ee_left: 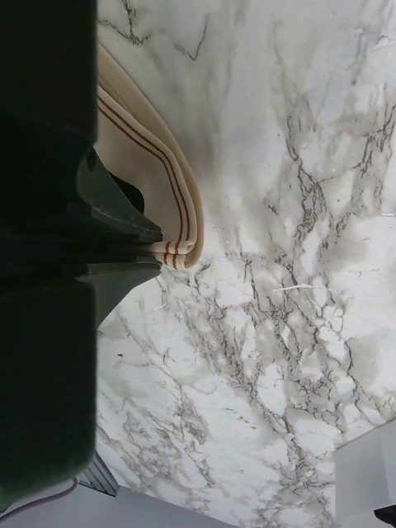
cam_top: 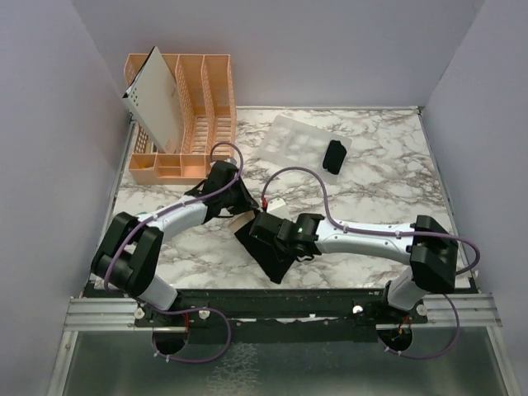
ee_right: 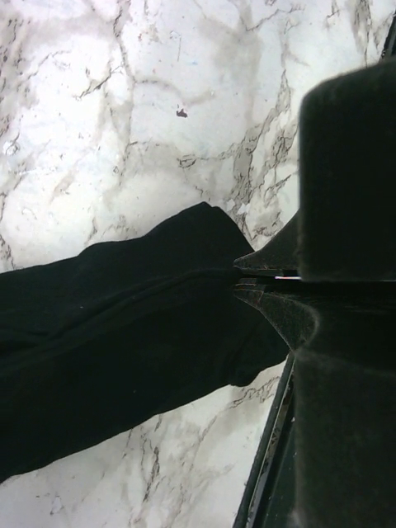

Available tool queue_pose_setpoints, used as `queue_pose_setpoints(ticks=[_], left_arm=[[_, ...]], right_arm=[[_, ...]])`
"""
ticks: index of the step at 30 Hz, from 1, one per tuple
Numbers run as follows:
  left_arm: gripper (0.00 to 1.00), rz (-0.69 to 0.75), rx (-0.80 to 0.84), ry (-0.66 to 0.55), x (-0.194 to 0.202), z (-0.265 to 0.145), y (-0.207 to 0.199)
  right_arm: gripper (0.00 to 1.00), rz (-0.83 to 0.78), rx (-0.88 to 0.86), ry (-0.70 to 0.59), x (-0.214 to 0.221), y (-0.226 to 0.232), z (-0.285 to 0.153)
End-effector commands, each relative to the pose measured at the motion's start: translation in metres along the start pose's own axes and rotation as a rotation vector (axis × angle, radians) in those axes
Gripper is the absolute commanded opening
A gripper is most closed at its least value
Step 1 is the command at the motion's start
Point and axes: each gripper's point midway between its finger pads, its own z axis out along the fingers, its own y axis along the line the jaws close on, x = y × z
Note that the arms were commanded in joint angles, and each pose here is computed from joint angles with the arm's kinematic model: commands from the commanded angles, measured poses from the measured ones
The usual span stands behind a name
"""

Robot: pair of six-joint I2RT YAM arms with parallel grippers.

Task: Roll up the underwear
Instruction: Fold the underwear at the center of the board.

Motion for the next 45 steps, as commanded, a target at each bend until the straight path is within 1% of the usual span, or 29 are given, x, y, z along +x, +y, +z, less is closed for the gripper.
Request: queue_pose_setpoints(ticks=[1,5,14,21,25,28,32,35,38,45], left_arm=[[0.00,-0.009,0.114,-0.092,-0.012,-0.017,-0.017],[0.01,-0.036,0.122,-0.121,-0.008,-0.029,-0.011],[0.01,-0.133,0.118,-0.184,0.014,-0.051,0.017],[0.01,-0.191,0.119,-0.193,0.035,-0.055,0.039],[0.07,-0.173,0.105,-0.232,0.030,-0.058,0.044],[0.11,-0.162,0.101,-0.238,0.025,-0.057,0.042],[0.11,-0.189,0.054,-0.246,0.018,-0.055,0.046],[0.13,-0.238,0.035,-0.319,0.011,-0.064,0.054],[0.13,-0.285,0.070,-0.390,0.005,-0.073,0.059],[0.12,-0.354,0.060,-0.368,0.025,-0.072,0.078]], right_arm=[[0.00,-0.053,0.011,0.027,0.007,0.007,0.002],[0.00,-0.063,-0.021,0.040,0.013,0.013,0.004],[0.01,-0.054,-0.117,0.055,0.029,0.022,0.006],[0.00,-0.070,-0.177,0.088,0.040,0.030,0.009],[0.00,-0.070,-0.189,0.094,0.042,0.033,0.011],[0.01,-0.068,-0.185,0.088,0.038,0.036,0.012],[0.00,-0.067,-0.189,0.086,0.035,0.040,0.014],[0.01,-0.056,-0.157,0.094,0.038,0.034,0.015],[0.00,-0.053,-0.133,0.091,0.038,0.029,0.016],[0.00,-0.065,-0.132,0.098,0.040,0.030,0.020]])
